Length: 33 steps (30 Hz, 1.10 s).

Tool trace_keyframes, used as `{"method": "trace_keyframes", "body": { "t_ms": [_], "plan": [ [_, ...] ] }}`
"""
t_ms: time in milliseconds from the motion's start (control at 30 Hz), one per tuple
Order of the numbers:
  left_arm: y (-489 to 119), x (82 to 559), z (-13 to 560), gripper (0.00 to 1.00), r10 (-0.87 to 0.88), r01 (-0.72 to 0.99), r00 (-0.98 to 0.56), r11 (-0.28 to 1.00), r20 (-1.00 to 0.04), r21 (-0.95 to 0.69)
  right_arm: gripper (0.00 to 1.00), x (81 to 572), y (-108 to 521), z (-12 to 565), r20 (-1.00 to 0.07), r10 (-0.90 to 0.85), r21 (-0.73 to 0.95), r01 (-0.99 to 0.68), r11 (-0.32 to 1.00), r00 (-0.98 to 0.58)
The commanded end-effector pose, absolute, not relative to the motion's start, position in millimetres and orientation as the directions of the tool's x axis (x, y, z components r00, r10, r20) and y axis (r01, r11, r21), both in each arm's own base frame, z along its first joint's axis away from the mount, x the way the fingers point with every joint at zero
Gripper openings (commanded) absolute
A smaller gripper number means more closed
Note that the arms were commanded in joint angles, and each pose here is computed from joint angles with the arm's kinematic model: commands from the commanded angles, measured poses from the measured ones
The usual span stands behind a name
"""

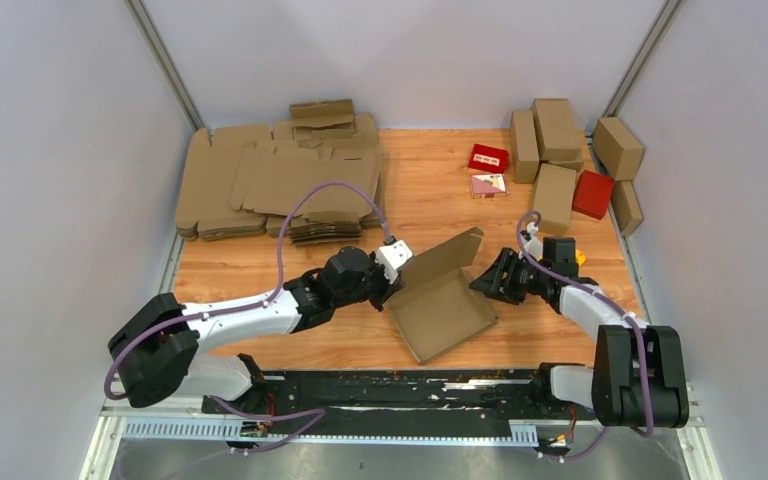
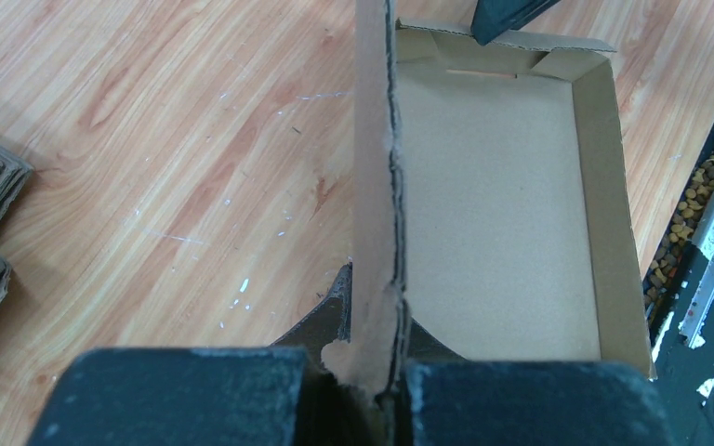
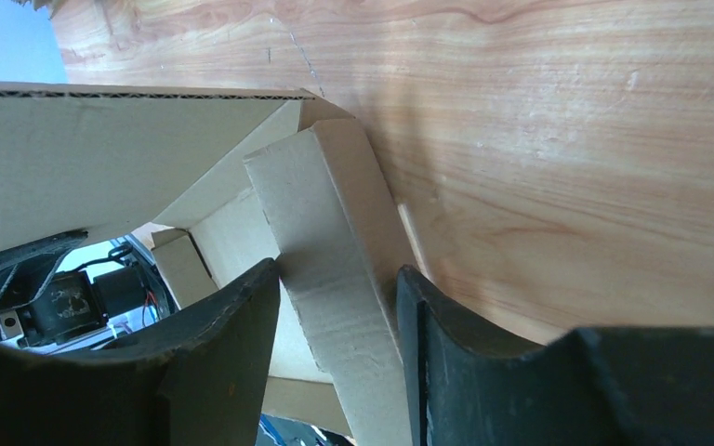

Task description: Fold the paper box

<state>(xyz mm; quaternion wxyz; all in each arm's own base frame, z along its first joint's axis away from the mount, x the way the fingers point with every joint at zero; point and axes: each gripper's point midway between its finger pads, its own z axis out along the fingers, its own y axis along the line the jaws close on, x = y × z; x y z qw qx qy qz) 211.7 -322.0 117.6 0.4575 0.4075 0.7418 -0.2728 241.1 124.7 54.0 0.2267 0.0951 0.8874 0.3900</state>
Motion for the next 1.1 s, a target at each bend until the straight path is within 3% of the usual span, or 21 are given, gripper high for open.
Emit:
{"method": "trace_keyframes", "body": {
  "t_ms": [0, 333, 867, 1067],
  "plan": [
    [-332.3, 215.6, 144.5, 0.02, 0.291, 0.86, -0.201, 0.509, -0.935, -0.027, 0.45, 248.0, 123.8, 61.6, -0.379, 0.334, 0.718, -0.047, 0.694, -0.863],
    [-332.4, 216.1, 143.9, 0.02, 0.293, 0.86, -0.202, 0.51, -0.935, -0.026, 0.4, 248.3, 124.1, 59.1, -0.376, 0.341, 0.722, -0.041, 0.691, -0.861],
    [-336.1, 210.8, 150.0, 0.0, 0.273, 0.88, -0.178, 0.475, -0.945, -0.029, 0.44, 243.8, 129.0, 49.2, -0.427, 0.245, 0.595, -0.067, 0.801, -0.871],
    [-336.1, 210.4, 148.8, 0.0, 0.282, 0.879, -0.172, 0.476, -0.944, -0.018, 0.5, 242.2, 127.2, 55.5, -0.468, 0.231, 0.561, -0.085, 0.823, -0.853]
  ]
}}
